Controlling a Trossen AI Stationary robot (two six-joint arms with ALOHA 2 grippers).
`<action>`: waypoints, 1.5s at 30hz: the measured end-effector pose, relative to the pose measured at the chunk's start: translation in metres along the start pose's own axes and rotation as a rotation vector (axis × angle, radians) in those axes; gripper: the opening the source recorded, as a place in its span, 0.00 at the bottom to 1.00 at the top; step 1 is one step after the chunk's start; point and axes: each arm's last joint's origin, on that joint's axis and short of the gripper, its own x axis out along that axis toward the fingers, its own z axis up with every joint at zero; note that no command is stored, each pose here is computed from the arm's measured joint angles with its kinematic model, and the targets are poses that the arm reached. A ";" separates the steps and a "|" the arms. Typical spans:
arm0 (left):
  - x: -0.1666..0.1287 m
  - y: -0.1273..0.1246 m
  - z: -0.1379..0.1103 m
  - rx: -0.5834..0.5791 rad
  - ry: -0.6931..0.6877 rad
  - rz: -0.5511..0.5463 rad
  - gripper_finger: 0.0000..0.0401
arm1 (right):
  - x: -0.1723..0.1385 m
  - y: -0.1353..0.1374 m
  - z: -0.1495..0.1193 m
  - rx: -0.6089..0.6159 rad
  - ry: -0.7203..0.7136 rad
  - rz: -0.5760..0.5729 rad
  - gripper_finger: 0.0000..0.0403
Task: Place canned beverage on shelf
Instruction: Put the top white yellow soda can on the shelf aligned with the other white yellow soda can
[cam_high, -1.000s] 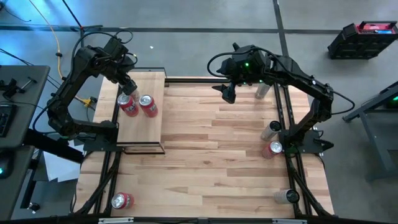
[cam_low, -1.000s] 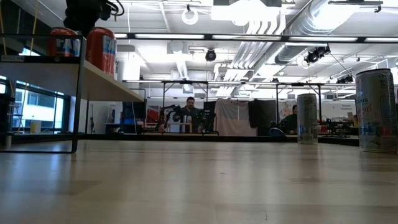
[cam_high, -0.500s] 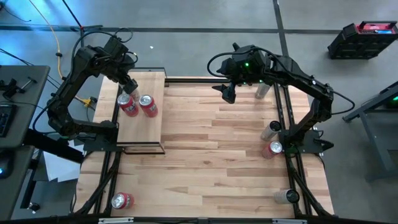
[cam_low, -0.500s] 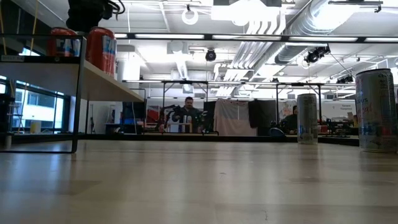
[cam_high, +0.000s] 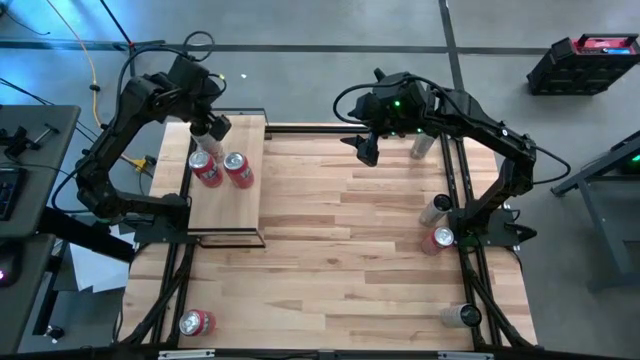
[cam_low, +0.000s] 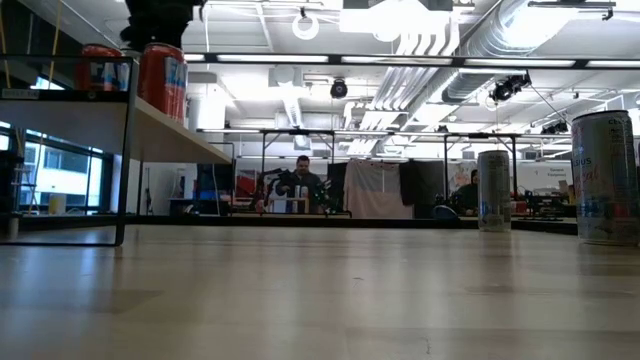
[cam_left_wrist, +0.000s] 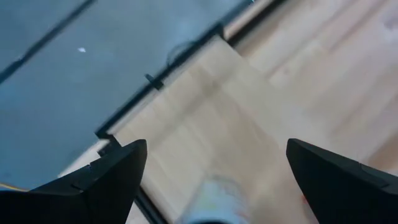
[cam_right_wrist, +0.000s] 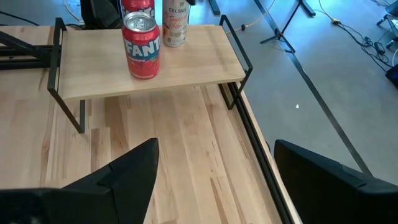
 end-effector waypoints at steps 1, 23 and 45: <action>0.000 0.000 0.001 -0.007 -0.011 0.013 0.94 | 0.000 0.000 0.000 0.000 -0.003 0.000 0.76; -0.019 -0.040 0.048 -0.127 -0.516 -0.053 0.94 | 0.000 -0.034 -0.021 0.147 0.185 -0.226 0.76; -0.052 -0.084 0.066 -0.075 -0.843 -0.372 0.94 | -0.002 -0.100 -0.097 0.578 0.617 -0.610 0.76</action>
